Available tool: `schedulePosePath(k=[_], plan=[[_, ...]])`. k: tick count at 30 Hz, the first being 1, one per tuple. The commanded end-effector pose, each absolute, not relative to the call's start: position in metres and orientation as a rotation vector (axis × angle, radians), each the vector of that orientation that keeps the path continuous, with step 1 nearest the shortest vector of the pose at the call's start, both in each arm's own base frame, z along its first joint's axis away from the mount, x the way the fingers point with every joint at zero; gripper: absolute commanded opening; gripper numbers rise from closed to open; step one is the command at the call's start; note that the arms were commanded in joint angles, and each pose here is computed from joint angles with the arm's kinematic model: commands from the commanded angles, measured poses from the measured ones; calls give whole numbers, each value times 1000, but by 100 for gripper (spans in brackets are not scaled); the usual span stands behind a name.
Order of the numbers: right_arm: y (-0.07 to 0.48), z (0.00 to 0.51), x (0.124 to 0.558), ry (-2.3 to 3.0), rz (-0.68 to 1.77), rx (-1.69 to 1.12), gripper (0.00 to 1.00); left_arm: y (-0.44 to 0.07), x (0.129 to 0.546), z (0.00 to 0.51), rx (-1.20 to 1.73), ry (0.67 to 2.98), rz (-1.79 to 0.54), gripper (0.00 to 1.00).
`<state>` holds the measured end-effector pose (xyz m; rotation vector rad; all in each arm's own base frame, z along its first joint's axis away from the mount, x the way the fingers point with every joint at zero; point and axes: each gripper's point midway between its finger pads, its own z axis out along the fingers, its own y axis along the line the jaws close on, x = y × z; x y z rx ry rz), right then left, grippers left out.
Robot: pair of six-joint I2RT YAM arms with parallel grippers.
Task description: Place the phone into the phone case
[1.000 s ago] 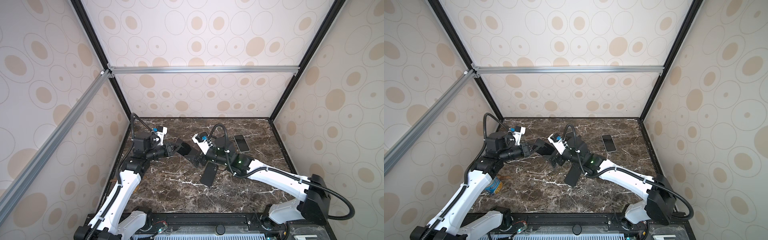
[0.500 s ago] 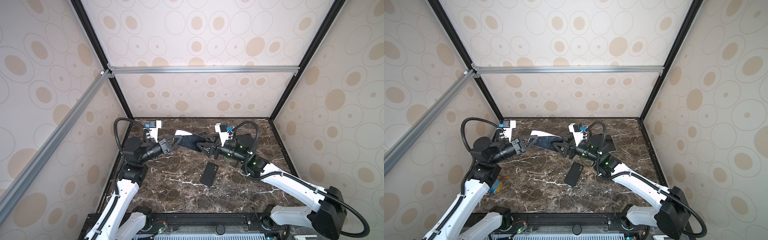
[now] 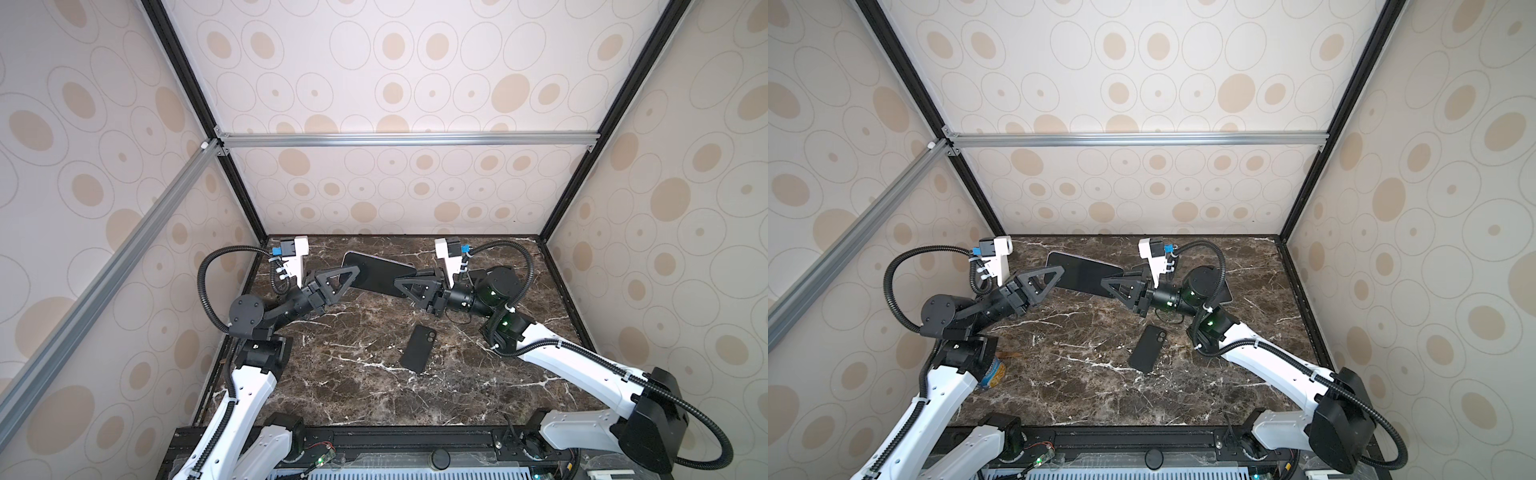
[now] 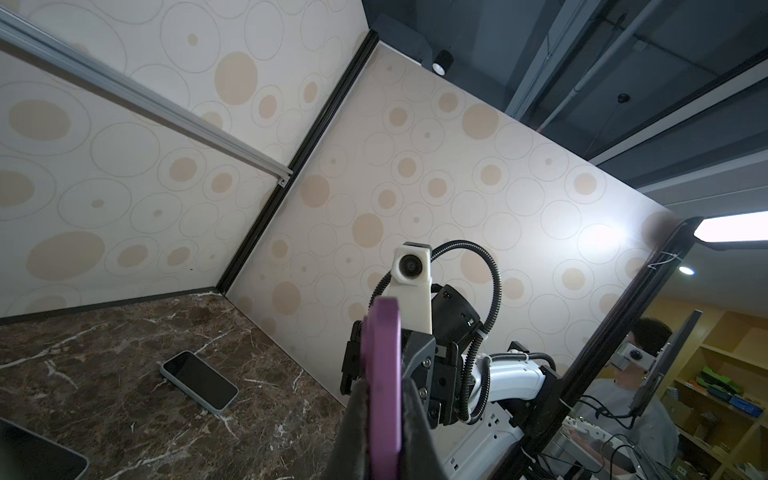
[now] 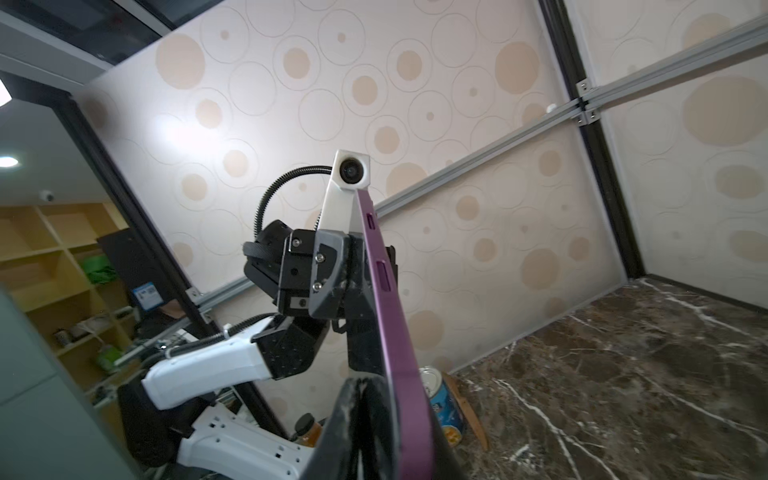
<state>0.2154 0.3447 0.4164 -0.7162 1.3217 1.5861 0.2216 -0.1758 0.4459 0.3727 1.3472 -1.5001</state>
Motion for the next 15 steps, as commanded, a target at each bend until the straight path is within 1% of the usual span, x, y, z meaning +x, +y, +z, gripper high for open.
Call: schedulePosePath(k=[1, 3, 5, 10, 11, 13, 15], plan=[[343, 444, 206, 1210, 1648, -736, 17, -170, 208, 471, 404, 1230, -1474, 0], [343, 447, 205, 1202, 1669, -741, 18, -169, 207, 473, 407, 1216, -1470, 0], [344, 449, 204, 1194, 1686, -739, 22, -169, 206, 474, 409, 1210, -1467, 0], [347, 454, 202, 1179, 1721, -748, 23, -169, 206, 472, 406, 1210, -1465, 0], [347, 454, 202, 1176, 1723, -746, 21, -169, 207, 472, 407, 1210, -1465, 0], [347, 454, 203, 1168, 1723, -741, 14, -169, 207, 471, 404, 1211, -1463, 0], [347, 454, 204, 1163, 1720, -733, 8, -169, 207, 470, 402, 1212, -1461, 0]])
